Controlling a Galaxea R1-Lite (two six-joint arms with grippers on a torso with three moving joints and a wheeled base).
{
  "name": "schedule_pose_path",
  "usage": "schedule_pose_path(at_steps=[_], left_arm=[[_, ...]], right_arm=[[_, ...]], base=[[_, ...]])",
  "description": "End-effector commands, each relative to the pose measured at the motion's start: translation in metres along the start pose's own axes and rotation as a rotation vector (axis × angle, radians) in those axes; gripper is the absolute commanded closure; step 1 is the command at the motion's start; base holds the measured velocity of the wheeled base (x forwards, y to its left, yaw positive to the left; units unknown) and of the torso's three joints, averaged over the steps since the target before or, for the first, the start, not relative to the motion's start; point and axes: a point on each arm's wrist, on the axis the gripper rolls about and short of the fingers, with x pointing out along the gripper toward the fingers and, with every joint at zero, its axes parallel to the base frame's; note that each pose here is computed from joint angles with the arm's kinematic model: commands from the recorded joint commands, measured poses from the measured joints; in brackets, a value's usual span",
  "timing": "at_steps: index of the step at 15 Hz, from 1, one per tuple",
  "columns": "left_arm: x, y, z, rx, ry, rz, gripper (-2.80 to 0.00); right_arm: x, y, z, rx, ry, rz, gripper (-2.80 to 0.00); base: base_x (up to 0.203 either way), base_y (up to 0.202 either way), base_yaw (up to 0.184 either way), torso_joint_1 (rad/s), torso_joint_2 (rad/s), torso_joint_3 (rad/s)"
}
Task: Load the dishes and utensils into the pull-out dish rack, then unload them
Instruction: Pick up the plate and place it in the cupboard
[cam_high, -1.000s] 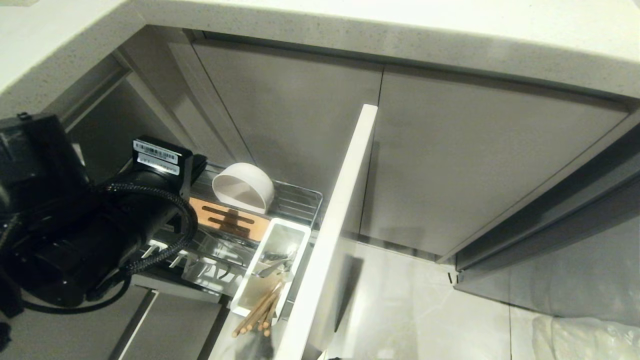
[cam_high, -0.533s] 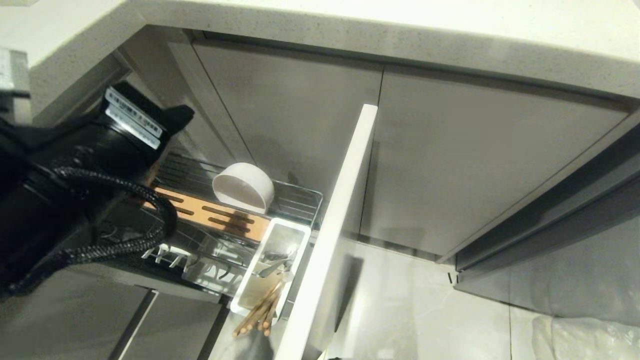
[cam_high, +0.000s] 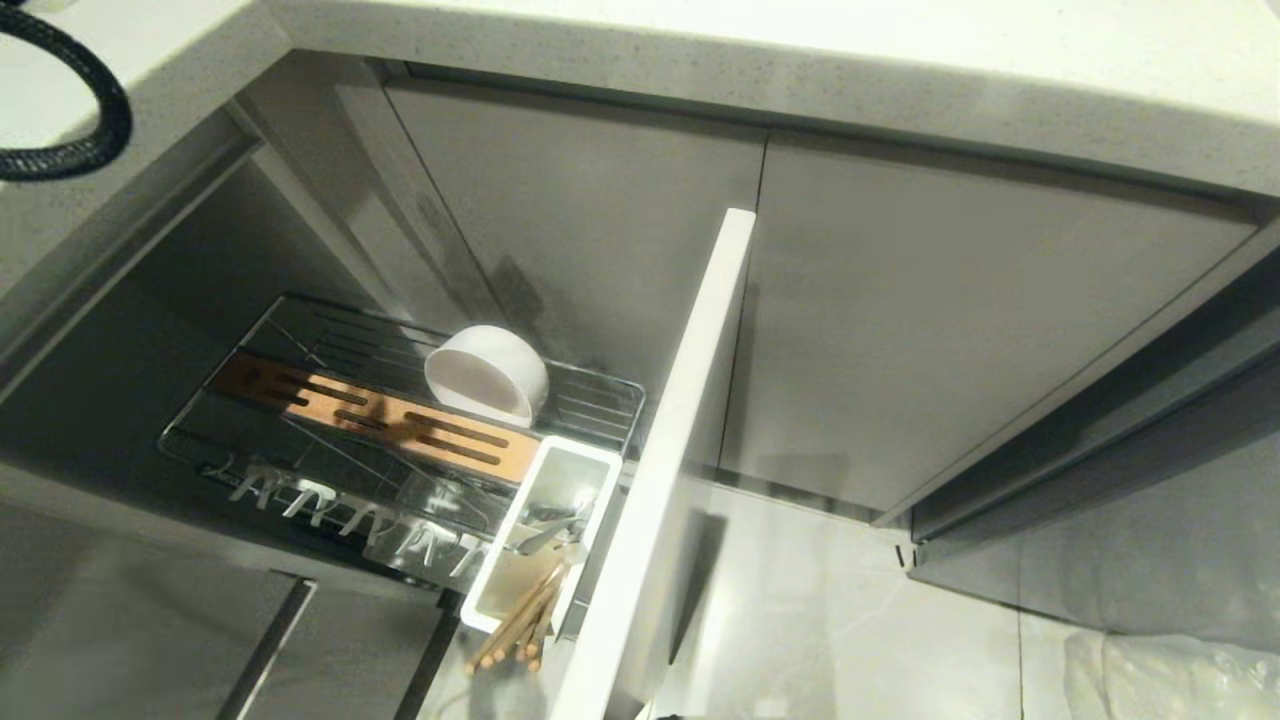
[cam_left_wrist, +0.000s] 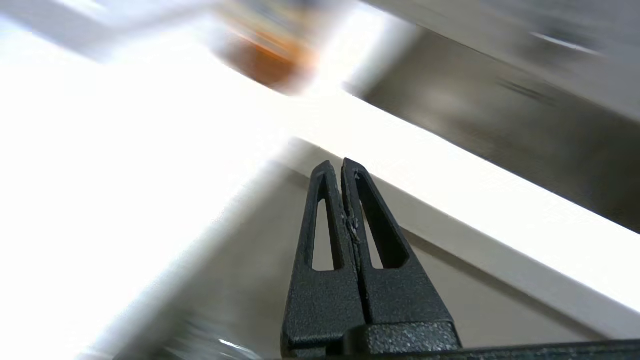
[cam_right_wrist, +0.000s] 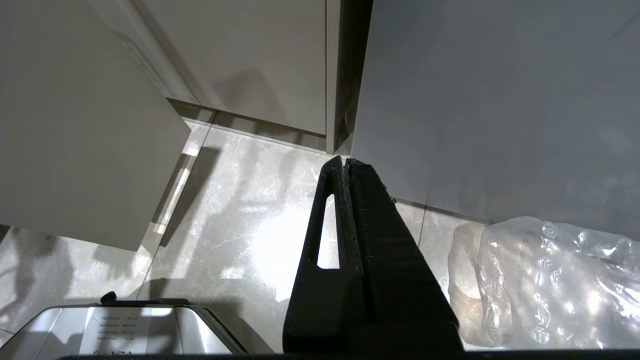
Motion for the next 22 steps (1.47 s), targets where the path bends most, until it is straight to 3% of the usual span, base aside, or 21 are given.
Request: schedule_pose_path(at_steps=[1,3,5,8,10,12,14,15,17,18,20,22], left_arm=[[0.013,0.022,0.013,0.058,-0.068,0.145,0.00],[0.022,0.053,0.027,0.164,-0.122,0.338,0.00],[0.022,0.074,0.044,0.231,-0.174,0.479,0.00],[0.014,0.081,0.058,0.247,-0.210,0.591,0.00],[0.012,0.091,0.065,0.299,-0.203,0.674,0.00],[0.005,0.096,0.063,0.354,-0.081,0.719,0.00],[-0.001,0.098,0.060,0.346,0.038,0.743,0.00],[-0.005,0.099,0.060,0.327,0.103,0.743,0.00],[-0.008,0.097,0.061,0.252,0.209,0.622,0.00],[-0.004,0.101,0.057,0.237,0.254,0.612,0.00],[0.002,0.106,0.055,0.196,0.302,0.645,0.00],[0.000,0.108,0.054,0.201,0.331,0.702,0.00]], right_arm=[[0.000,0.000,0.000,0.000,0.001,0.000,0.00],[0.000,0.000,0.000,0.000,0.001,0.000,0.00],[0.000,0.000,0.000,0.000,0.001,0.000,0.00],[0.000,0.000,0.000,0.000,0.001,0.000,0.00],[0.000,0.000,0.000,0.000,0.001,0.000,0.00],[0.000,0.000,0.000,0.000,0.001,0.000,0.00],[0.000,0.000,0.000,0.000,0.001,0.000,0.00],[0.000,0.000,0.000,0.000,0.001,0.000,0.00],[0.000,0.000,0.000,0.000,0.001,0.000,0.00],[0.000,0.000,0.000,0.000,0.001,0.000,0.00],[0.000,0.000,0.000,0.000,0.001,0.000,0.00],[0.000,0.000,0.000,0.000,0.001,0.000,0.00]], base=[[0.000,0.000,0.000,0.000,0.00,0.000],[0.000,0.000,0.000,0.000,0.00,0.000],[0.000,0.000,0.000,0.000,0.00,0.000],[0.000,0.000,0.000,0.000,0.00,0.000],[0.000,0.000,0.000,0.000,0.00,0.000],[0.000,0.000,0.000,0.000,0.00,0.000],[0.000,0.000,0.000,0.000,0.00,0.000],[0.000,0.000,0.000,0.000,0.00,0.000],[0.000,0.000,0.000,0.000,0.00,0.000],[0.000,0.000,0.000,0.000,0.00,0.000],[0.000,0.000,0.000,0.000,0.00,0.000],[0.000,0.000,0.000,0.000,0.00,0.000]])
